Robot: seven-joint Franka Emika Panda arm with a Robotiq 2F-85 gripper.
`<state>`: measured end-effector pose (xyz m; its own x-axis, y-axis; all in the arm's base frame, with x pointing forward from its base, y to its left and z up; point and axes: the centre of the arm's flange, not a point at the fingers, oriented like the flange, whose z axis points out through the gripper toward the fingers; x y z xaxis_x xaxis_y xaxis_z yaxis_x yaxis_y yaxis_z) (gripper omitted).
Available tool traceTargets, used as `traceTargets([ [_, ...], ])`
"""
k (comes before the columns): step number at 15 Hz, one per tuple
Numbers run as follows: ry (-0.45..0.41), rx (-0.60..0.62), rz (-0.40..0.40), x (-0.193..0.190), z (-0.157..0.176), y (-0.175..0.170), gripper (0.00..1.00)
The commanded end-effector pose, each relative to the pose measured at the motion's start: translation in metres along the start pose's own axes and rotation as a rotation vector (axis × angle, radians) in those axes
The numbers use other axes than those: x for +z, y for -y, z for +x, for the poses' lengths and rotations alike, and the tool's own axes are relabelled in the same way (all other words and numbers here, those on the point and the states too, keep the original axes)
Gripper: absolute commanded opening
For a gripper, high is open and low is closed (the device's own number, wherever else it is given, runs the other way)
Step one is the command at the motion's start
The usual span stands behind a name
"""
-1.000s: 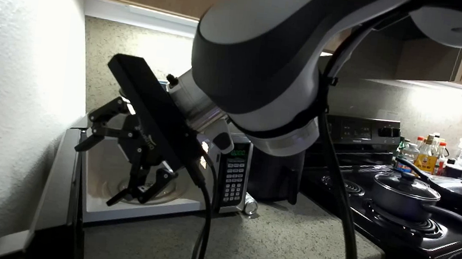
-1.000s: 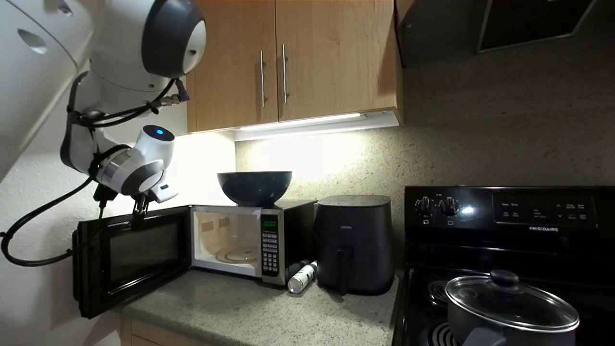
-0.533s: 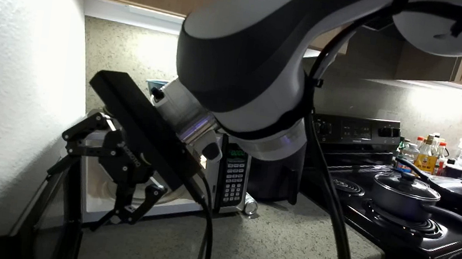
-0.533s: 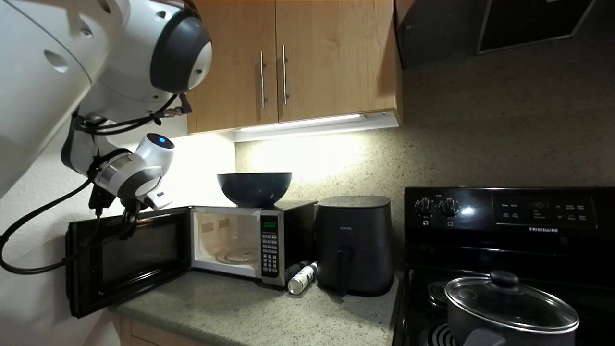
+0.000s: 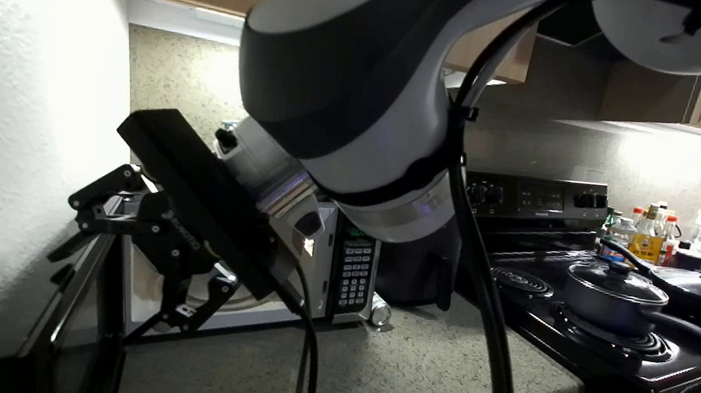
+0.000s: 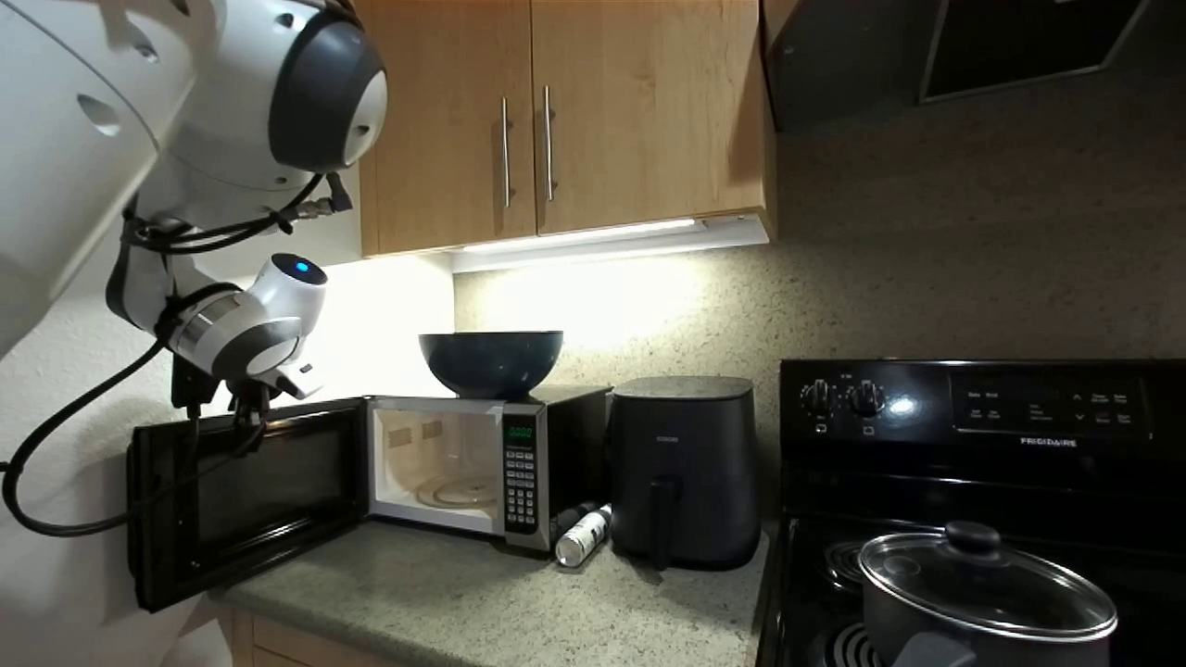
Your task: Remove the bowl from the microwave and put it on top of the microwave
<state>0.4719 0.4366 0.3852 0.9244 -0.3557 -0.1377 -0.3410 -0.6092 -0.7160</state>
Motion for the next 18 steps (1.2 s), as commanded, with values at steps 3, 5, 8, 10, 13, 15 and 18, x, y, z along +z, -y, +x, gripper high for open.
traceTargets([
  [3, 0.06, -0.062, 0.122, -0.002, -0.024, 0.008, 1.0],
  [5, 0.054, -0.05, 0.108, 0.003, -0.023, 0.007, 1.0],
  [8, -0.007, -0.04, 0.057, 0.009, -0.012, -0.001, 1.0],
  [10, -0.039, -0.029, 0.034, 0.01, -0.002, -0.007, 1.0],
  [13, -0.145, -0.062, -0.01, 0.004, 0.015, -0.011, 1.0],
  [15, -0.254, -0.093, -0.024, -0.011, 0.034, -0.011, 1.0],
  [18, -0.414, -0.1, -0.014, -0.046, 0.067, -0.011, 1.0],
])
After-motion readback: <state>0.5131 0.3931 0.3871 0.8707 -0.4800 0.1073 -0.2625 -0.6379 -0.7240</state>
